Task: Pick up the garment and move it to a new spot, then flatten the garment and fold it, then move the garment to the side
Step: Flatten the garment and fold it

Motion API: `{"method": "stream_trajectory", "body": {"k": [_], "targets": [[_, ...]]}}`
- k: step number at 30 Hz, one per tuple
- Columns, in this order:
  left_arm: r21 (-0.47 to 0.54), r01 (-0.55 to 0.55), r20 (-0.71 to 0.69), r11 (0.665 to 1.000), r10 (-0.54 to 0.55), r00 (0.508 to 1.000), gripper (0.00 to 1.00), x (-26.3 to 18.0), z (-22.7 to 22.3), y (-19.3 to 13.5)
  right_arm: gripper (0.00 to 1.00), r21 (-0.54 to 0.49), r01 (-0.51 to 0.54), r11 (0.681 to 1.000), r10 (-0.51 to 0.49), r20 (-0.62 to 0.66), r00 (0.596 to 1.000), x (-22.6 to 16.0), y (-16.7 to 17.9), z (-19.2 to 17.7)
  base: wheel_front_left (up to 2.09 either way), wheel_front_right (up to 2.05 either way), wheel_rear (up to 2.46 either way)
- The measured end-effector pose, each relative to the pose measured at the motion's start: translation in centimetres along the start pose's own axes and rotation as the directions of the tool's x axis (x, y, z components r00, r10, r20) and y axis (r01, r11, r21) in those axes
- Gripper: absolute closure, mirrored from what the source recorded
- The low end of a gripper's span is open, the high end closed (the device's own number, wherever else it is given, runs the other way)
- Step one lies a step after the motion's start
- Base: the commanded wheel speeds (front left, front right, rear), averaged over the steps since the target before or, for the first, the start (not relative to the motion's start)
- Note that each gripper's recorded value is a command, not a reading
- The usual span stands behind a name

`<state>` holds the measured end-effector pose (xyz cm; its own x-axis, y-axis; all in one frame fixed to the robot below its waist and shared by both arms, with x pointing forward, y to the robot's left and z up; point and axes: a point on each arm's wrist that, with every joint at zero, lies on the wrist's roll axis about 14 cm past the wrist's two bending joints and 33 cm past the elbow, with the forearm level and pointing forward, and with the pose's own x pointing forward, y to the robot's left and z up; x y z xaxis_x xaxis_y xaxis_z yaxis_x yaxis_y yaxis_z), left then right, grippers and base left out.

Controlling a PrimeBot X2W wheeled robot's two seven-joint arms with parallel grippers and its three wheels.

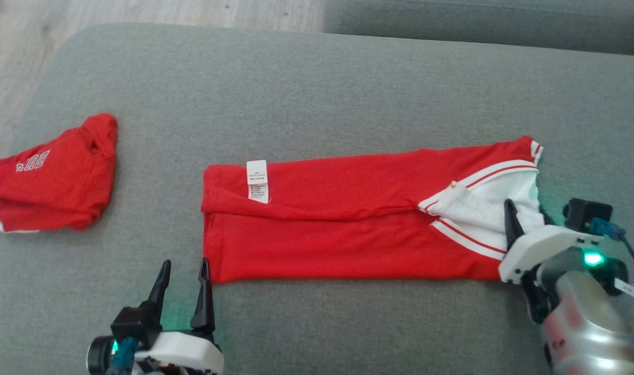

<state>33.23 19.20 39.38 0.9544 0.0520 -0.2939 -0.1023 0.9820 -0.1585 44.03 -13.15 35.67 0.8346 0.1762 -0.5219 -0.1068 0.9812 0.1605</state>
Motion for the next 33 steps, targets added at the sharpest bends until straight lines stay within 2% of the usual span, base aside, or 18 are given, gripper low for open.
{"method": "stream_trajectory", "body": {"k": [4, 7, 11, 15, 18, 20, 22, 25, 29, 33], "targets": [[0.002, 0.013, -0.002, 1.0, -0.013, 1.0, 0.0, 0.3, 0.0, -0.4, 1.0, 0.017, -0.025, 1.0, 0.025, 0.014, 1.0, -0.1, 0.7, 0.1, 0.0, 0.0, 0.0], [0.004, 0.027, 0.001, 1.0, -0.027, 1.0, 0.0, 0.6, 0.1, -0.9, 1.0, 0.033, -0.003, 0.999, 0.0, 0.068, 0.998, -0.7, -0.3, 0.6, 0.0, 0.0, 0.0], [0.013, 0.064, 0.015, 0.998, -0.064, 0.998, 0.0, 1.2, 0.7, -2.0, 1.0, 0.075, 0.079, 0.994, -0.089, 0.136, 0.987, -2.0, -3.8, 1.3, 0.0, 0.0, 0.0], [0.021, 0.113, 0.016, 0.993, -0.113, 0.993, 0.0, 1.7, 0.8, -3.6, 1.0, 0.104, 0.167, 0.98, -0.186, 0.214, 0.959, -3.9, -8.1, 3.2, 0.0, 0.0, 0.0], [0.027, 0.159, 0.012, 0.987, -0.16, 0.987, 0.0, 1.9, 0.7, -5.1, 1.0, 0.092, 0.165, 0.982, -0.185, 0.291, 0.939, -4.9, -8.4, 5.3, 0.0, 0.0, 0.0], [0.026, 0.179, 0.012, 0.984, -0.179, 0.984, 0.0, 1.9, 0.7, -5.8, 1.0, 0.078, 0.119, 0.99, -0.139, 0.355, 0.924, -5.2, -6.8, 7.0, 0.0, 0.0, 0.0], [0.025, 0.199, 0.01, 0.98, -0.199, 0.98, 0.0, 1.7, 0.6, -6.4, 1.0, 0.038, -0.012, 0.999, -0.006, 0.438, 0.899, -5.2, -1.9, 9.5, 0.0, 0.0, 0.0], [0.023, 0.201, 0.003, 0.979, -0.201, 0.98, 0.0, 1.2, 0.3, -6.5, 1.0, -0.008, -0.171, 0.985, 0.154, 0.468, 0.87, -5.3, 4.1, 10.4, 0.0, 0.0, 0.0], [0.019, 0.167, 0.002, 0.986, -0.168, 0.986, 0.0, 0.5, 0.2, -5.4, 1.0, -0.054, -0.368, 0.928, 0.356, 0.414, 0.838, -5.6, 11.5, 9.3, 0.0, 0.0, 0.0], [0.028, 0.132, 0.002, 0.991, -0.133, 0.991, 0.0, -0.5, 0.0, -4.2, 1.0, -0.079, -0.504, 0.86, 0.5, 0.328, 0.801, -5.9, 17.0, 7.3, 0.0, 0.0, 0.0]]}}
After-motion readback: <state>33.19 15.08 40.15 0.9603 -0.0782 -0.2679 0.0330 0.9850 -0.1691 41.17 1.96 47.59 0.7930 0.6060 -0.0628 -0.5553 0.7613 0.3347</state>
